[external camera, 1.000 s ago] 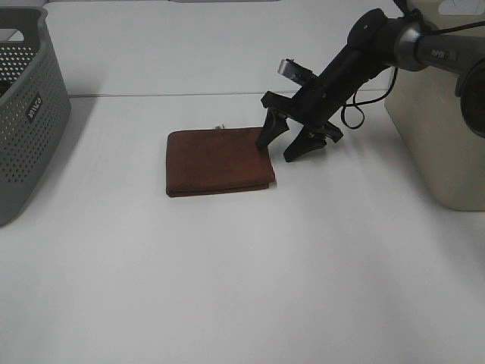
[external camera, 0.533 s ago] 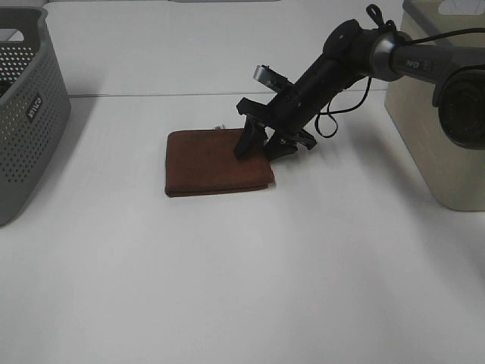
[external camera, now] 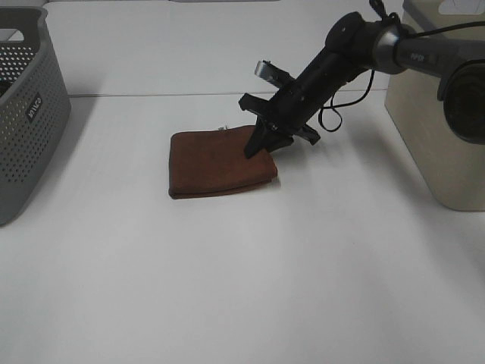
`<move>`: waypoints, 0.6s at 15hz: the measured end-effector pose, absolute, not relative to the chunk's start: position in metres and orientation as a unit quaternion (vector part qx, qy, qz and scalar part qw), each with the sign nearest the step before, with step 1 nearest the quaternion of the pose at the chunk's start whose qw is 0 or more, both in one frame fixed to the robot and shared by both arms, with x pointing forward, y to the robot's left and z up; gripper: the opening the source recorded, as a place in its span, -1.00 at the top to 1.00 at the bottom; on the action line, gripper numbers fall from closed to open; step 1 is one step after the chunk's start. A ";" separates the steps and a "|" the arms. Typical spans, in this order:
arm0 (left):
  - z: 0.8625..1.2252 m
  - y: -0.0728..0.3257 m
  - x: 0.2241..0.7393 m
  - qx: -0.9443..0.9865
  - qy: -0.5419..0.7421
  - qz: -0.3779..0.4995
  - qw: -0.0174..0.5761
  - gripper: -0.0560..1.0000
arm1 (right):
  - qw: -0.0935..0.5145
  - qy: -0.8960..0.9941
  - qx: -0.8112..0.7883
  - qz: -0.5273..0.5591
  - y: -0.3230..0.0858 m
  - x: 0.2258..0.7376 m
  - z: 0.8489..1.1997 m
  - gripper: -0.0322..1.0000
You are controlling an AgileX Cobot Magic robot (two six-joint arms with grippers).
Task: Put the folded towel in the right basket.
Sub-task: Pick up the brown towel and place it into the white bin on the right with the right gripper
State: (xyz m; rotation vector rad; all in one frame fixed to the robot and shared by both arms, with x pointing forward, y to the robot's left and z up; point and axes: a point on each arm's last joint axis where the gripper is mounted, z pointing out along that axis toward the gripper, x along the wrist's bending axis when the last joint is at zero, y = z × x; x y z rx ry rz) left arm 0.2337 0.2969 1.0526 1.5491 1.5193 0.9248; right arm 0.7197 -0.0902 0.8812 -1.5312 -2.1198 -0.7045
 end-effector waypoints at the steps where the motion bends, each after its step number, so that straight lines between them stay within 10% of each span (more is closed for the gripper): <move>1: 1.053 0.297 0.234 0.607 0.595 0.362 0.382 -0.94 | 0.205 -0.769 -0.544 -0.265 -0.090 0.719 0.902 0.77; 9: 1.053 0.297 0.234 0.607 0.595 0.362 0.382 -0.94 | -0.031 -0.810 -0.480 -0.335 -0.127 0.671 1.123 0.77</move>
